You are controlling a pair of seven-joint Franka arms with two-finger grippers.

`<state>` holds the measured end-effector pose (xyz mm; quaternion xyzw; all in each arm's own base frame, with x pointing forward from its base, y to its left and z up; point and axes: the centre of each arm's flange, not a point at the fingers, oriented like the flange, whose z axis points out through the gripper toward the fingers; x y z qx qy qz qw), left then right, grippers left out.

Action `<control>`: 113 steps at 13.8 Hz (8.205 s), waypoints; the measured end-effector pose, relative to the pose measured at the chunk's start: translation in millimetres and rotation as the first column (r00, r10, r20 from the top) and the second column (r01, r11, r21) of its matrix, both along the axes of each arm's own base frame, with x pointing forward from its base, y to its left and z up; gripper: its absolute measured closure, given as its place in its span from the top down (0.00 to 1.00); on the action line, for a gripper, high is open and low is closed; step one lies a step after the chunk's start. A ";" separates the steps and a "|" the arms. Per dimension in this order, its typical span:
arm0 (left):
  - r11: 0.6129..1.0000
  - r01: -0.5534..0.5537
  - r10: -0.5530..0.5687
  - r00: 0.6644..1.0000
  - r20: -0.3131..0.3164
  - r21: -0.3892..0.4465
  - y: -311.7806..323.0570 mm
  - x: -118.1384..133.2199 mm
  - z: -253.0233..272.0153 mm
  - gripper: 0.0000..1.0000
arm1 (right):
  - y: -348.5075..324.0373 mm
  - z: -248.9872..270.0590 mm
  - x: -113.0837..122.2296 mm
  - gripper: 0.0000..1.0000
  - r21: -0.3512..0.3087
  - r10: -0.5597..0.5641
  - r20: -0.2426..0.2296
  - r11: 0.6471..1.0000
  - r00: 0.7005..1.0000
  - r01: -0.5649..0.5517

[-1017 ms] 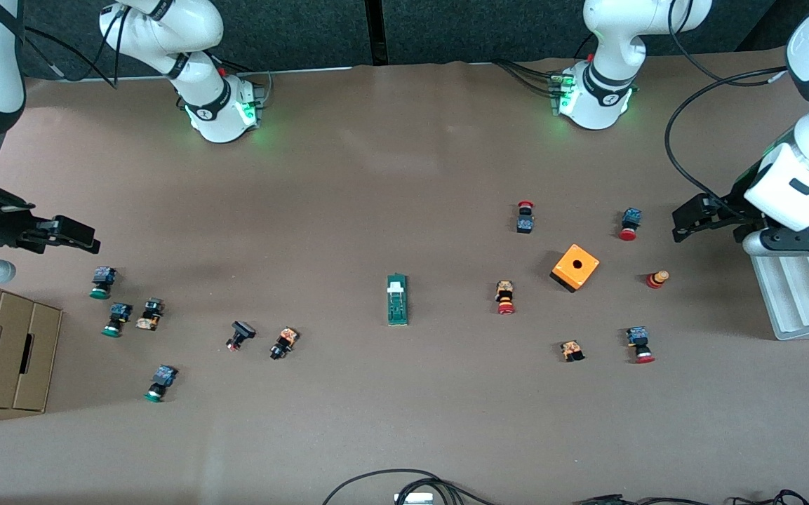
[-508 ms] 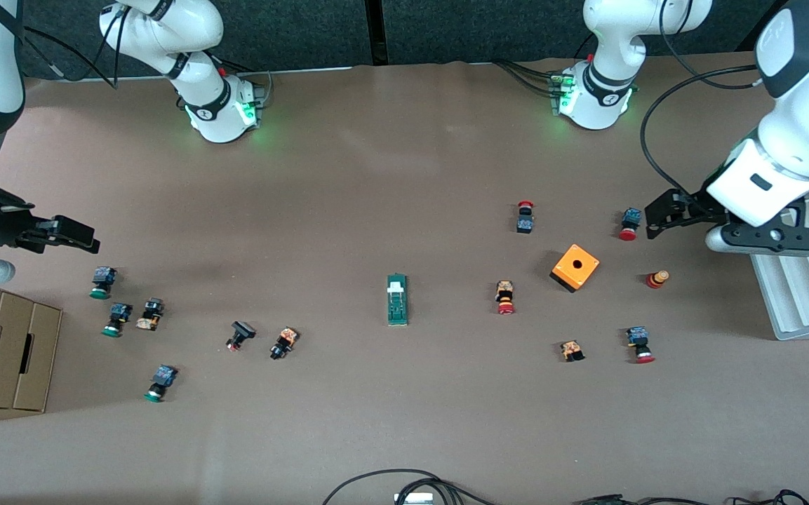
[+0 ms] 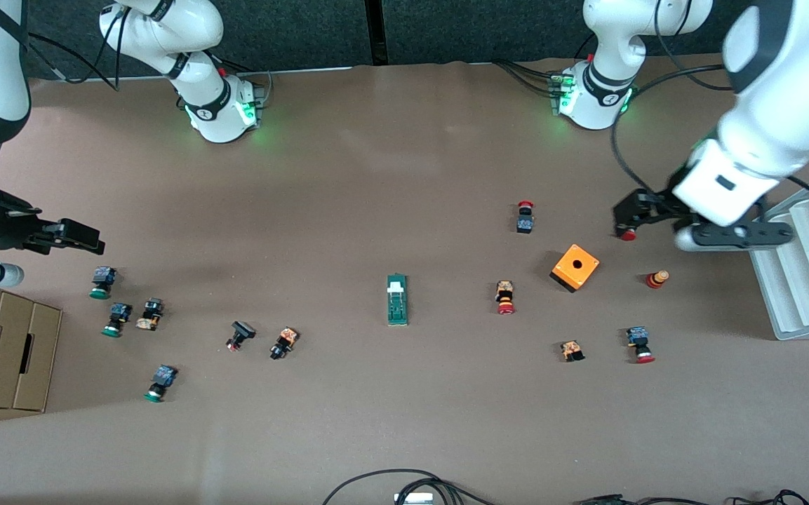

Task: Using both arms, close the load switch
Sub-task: 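Move the left gripper down over the green load switch base, then grasp the switch base with the left gripper while the right gripper approaches, then bring the right gripper onto the white switch handle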

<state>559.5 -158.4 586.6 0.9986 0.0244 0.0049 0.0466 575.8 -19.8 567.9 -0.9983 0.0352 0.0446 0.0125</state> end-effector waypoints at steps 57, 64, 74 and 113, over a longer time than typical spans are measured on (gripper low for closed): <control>0.993 -0.112 0.020 0.442 0.897 0.033 -399.1 -212.0 -511.5 0.78 | 142.0 -119.8 35.3 0.99 0.182 0.552 -0.045 0.824 0.833 -0.537; 0.992 -0.129 0.048 0.419 0.907 0.007 -400.7 -216.0 -512.9 0.60 | 193.0 -123.3 31.5 0.99 0.164 0.646 0.004 0.753 0.764 -0.637; 0.993 -0.121 0.036 0.396 0.917 0.013 -402.8 -221.1 -516.0 0.48 | 290.5 -171.4 26.1 0.99 0.117 0.792 0.081 0.596 0.605 -0.795; 0.992 -0.122 0.036 0.395 0.918 0.013 -402.9 -221.2 -516.2 0.48 | 474.9 -348.9 -37.6 1.00 -0.094 0.983 0.162 0.098 0.081 -0.991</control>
